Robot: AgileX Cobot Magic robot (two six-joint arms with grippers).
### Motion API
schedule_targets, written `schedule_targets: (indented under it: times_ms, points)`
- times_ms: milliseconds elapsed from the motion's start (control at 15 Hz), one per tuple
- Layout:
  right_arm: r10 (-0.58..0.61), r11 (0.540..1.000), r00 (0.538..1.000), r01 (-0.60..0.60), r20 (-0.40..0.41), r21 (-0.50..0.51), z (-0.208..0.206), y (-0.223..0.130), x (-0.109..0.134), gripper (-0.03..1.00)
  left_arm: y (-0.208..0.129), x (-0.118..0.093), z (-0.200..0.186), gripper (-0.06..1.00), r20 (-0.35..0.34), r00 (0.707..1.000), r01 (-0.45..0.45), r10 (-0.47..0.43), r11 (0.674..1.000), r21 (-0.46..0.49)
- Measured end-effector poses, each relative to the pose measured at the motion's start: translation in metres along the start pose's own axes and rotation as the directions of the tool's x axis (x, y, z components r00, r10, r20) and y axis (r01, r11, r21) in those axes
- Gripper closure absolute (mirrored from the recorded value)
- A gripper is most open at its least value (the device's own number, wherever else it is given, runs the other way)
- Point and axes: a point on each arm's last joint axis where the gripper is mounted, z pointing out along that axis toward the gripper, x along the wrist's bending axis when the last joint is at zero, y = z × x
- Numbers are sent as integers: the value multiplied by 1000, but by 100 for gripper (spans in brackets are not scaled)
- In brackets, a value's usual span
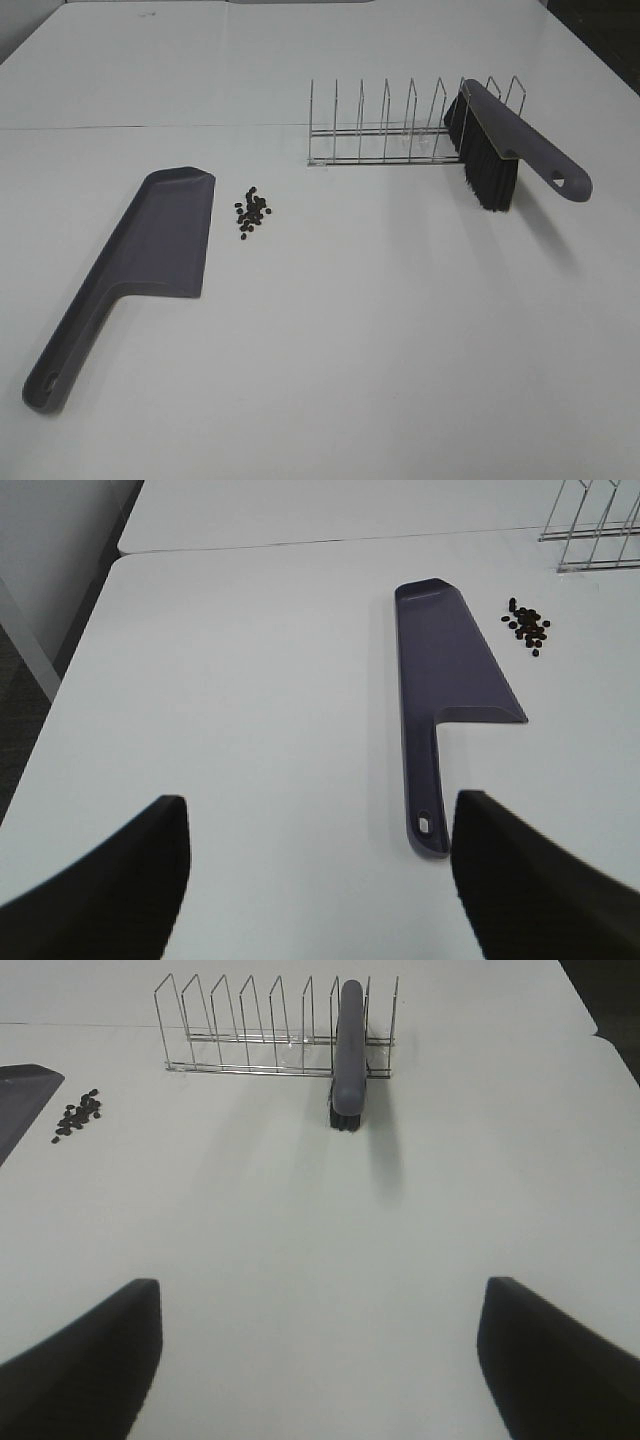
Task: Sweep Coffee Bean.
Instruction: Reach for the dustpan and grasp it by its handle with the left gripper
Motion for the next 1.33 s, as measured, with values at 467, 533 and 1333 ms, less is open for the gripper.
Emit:
schedule_targets:
  times_ms: [467, 533, 1333]
  points:
    - [0, 1000, 1000, 0, 0, 0, 0, 0, 0, 24, 0, 0, 0, 28, 0, 1000, 0, 0, 1000, 0]
    - [0, 1000, 1000, 0, 0, 0, 0, 0, 0, 24, 0, 0, 0, 28, 0, 1000, 0, 0, 1000, 0]
    - [0, 1000, 1000, 0, 0, 0, 0, 0, 0, 24, 0, 0, 0, 28, 0, 1000, 0, 0, 1000, 0]
